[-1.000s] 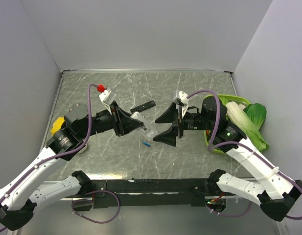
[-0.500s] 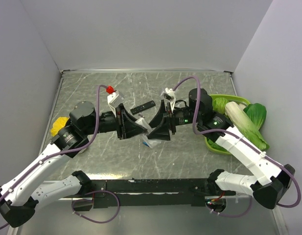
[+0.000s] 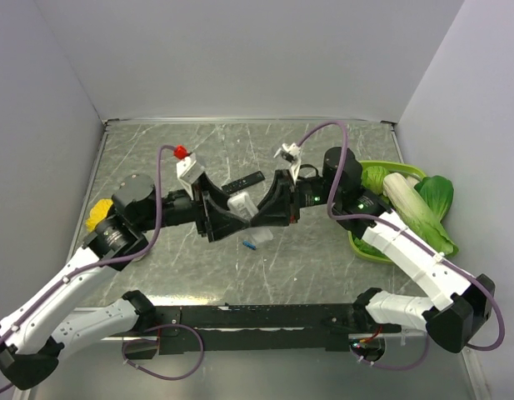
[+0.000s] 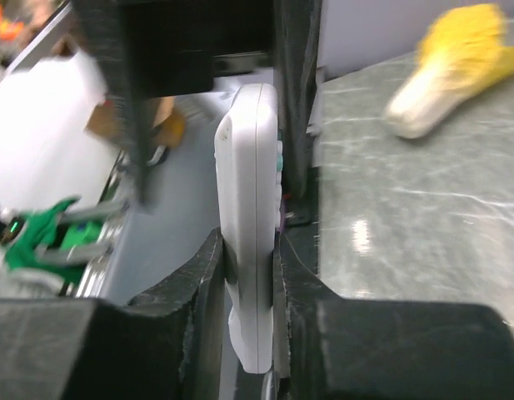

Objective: Load the batteries into the remote control
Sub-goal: Adjust the remote control.

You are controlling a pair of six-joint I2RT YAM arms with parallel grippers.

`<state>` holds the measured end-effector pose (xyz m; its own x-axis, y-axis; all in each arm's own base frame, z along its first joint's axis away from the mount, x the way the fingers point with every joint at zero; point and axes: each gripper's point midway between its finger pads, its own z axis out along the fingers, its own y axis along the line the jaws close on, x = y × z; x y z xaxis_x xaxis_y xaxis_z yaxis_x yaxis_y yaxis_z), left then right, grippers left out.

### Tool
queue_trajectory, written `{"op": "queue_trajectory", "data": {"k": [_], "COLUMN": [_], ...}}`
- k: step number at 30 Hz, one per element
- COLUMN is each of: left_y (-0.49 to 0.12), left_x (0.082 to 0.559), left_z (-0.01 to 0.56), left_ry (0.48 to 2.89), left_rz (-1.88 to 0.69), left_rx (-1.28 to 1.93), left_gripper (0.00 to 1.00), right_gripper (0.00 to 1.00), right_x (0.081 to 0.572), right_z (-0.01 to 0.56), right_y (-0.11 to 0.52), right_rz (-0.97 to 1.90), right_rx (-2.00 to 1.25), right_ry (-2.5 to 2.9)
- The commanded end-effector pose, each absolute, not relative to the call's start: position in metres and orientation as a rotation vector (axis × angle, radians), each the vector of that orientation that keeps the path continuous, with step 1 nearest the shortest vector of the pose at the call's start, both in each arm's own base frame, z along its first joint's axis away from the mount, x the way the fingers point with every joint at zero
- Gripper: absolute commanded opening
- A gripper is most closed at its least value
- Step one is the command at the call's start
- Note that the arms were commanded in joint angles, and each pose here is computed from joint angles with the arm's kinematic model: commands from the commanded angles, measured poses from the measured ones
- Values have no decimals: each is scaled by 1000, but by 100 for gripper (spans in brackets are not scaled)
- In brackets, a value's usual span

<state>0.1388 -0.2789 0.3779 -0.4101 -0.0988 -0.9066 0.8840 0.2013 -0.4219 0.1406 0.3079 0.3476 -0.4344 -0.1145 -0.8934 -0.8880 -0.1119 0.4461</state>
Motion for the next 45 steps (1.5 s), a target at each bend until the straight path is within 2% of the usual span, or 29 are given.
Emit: {"op": "queue_trajectory", "data": {"k": [1,3,5,19,27,38,40,43,45], "left_y": [-263,-253,-250,-278,-295,-299,-300,-300,-300], "left_x": [146,149,149,173,172,179,179,179,178], "left_z": [403,405,401,361,366,366,366,368,365], "left_ry": [1442,1425,1409,1461,1378,1350,1349,1341,1349], "left_rz": [-1315,-1295,-1311,-1432,-1552,-1561,-1562,-1570,-1573], "left_rx": [630,545,503,405,430,415,414,412,411], "left_gripper": [85,94,98,98,87,65,63,54,43], "right_gripper": [0,0,0,0,0,0,0,0,0], "right_x": [169,176,179,196,199,192,190,189,190], "right_z": [375,376,384,402,404,400,399,398,398], "right_y": [299,297,296,303,305,313,316,317,317], "right_rz": [1546,1537,1539,1617,1628,1662,1668,1674,1674], "right_rx": [-978,-930,-902,-814,-795,-808,-815,-816,-812], "right_ry": [1447,1454,1423,1349,1345,1343,1344,1342,1341]}}
